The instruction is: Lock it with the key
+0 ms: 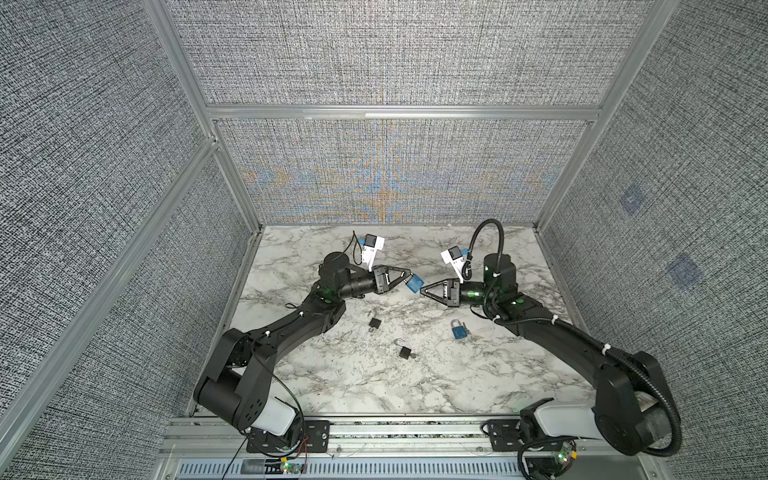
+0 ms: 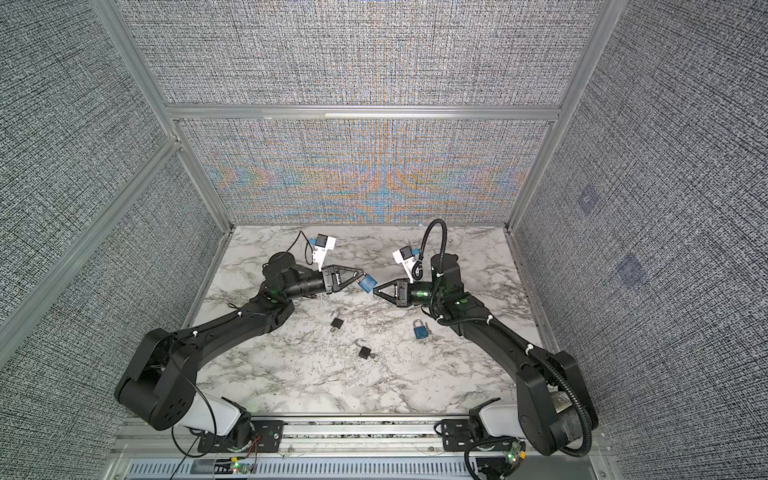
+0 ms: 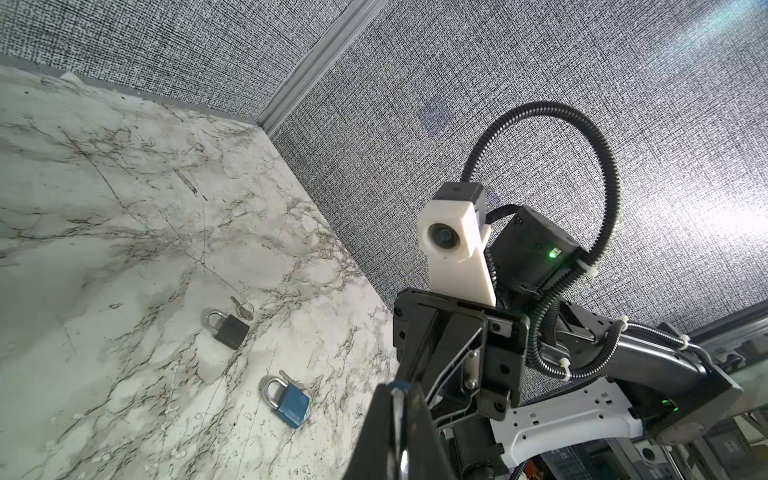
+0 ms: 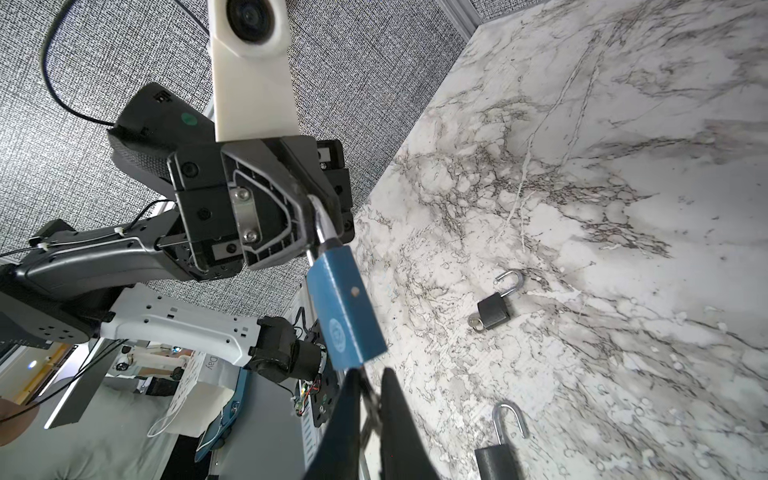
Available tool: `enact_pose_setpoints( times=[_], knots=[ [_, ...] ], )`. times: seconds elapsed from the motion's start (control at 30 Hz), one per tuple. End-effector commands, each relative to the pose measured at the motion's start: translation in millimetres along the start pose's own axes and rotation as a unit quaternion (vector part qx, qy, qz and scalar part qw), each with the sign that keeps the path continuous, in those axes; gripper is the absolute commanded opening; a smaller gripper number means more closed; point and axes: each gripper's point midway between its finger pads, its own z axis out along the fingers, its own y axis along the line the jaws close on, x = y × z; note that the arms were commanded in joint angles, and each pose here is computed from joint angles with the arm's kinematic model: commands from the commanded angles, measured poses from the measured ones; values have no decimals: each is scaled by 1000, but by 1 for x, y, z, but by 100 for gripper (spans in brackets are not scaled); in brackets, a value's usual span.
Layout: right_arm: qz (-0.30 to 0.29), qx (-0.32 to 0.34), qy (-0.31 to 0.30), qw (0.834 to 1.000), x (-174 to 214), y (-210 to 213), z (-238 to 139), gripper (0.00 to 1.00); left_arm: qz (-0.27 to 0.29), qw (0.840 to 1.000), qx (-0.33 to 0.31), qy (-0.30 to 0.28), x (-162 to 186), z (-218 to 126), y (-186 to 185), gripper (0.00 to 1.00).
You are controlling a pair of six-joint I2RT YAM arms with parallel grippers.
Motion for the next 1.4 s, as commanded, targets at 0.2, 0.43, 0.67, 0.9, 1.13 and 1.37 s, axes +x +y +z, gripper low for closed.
enact_pose_setpoints(
  times=[0.2, 0.43, 0.67, 0.9, 1.13, 1.37],
  knots=[
    [-5, -26, -5, 1000, 1, 8, 0, 0, 7, 999, 4, -32, -14, -7, -2, 0],
    [2, -25, -5, 1000, 7, 5, -2, 0, 4, 999, 5, -43, -23, -18, 0, 0],
    [0, -14, -11, 1000, 7, 6, -10, 0, 3, 999, -7, -40, -21, -23, 5, 0],
    [3, 80, -24, 997, 3, -12, -27, 0, -5, 997, -74, 0, 0, -16, 36, 0],
    [32, 138, -46, 989, -4, -31, -50, 0, -20, 992, -109, 65, 33, 13, 65, 0],
    [56, 174, -61, 981, -5, -49, -63, 0, -42, 980, -148, 130, 60, 40, 107, 0]
  ],
)
